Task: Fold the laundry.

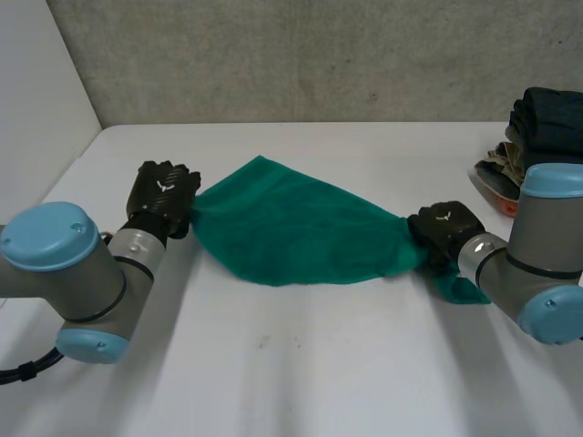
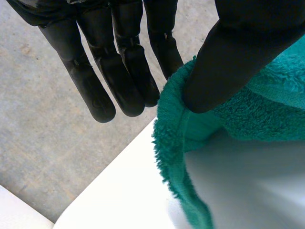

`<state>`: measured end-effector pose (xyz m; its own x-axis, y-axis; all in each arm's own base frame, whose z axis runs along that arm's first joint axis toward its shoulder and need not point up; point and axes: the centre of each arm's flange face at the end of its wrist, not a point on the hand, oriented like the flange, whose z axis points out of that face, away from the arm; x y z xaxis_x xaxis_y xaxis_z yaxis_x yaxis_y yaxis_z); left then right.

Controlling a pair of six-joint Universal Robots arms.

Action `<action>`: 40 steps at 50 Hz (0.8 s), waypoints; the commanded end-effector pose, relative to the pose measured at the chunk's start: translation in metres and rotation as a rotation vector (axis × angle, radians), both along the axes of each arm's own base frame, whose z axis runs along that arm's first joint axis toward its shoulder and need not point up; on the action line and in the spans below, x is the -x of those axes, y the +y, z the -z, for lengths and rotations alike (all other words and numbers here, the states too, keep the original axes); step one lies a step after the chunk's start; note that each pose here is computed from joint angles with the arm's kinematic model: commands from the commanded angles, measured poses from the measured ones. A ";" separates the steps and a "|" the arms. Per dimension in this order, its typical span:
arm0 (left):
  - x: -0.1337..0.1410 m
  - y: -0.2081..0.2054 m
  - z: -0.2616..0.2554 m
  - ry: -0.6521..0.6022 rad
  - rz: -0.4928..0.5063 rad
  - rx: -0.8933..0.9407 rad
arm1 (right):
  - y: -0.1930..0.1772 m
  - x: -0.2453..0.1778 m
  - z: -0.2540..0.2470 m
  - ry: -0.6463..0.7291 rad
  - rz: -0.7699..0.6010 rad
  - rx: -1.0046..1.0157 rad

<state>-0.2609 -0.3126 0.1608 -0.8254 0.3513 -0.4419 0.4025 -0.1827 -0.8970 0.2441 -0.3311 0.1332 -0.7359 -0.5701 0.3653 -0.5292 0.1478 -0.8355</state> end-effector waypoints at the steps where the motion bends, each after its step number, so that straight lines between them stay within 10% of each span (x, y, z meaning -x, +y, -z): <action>1: -0.005 0.004 -0.020 0.016 -0.008 0.035 | 0.008 0.004 -0.011 -0.001 0.006 -0.018; 30: -0.021 0.015 -0.054 0.008 -0.039 0.018 | -0.003 -0.005 -0.087 -0.033 -0.040 0.137; 40: -0.041 0.058 -0.115 -0.015 -0.056 -0.012 | 0.042 0.034 -0.149 0.281 -0.098 0.079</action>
<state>-0.2322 -0.2840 0.2429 -0.8434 0.3040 -0.4429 0.4063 -0.1786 -0.8961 0.2383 -0.3203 0.2533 -0.6763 -0.5535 0.4861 -0.5844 0.0015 -0.8114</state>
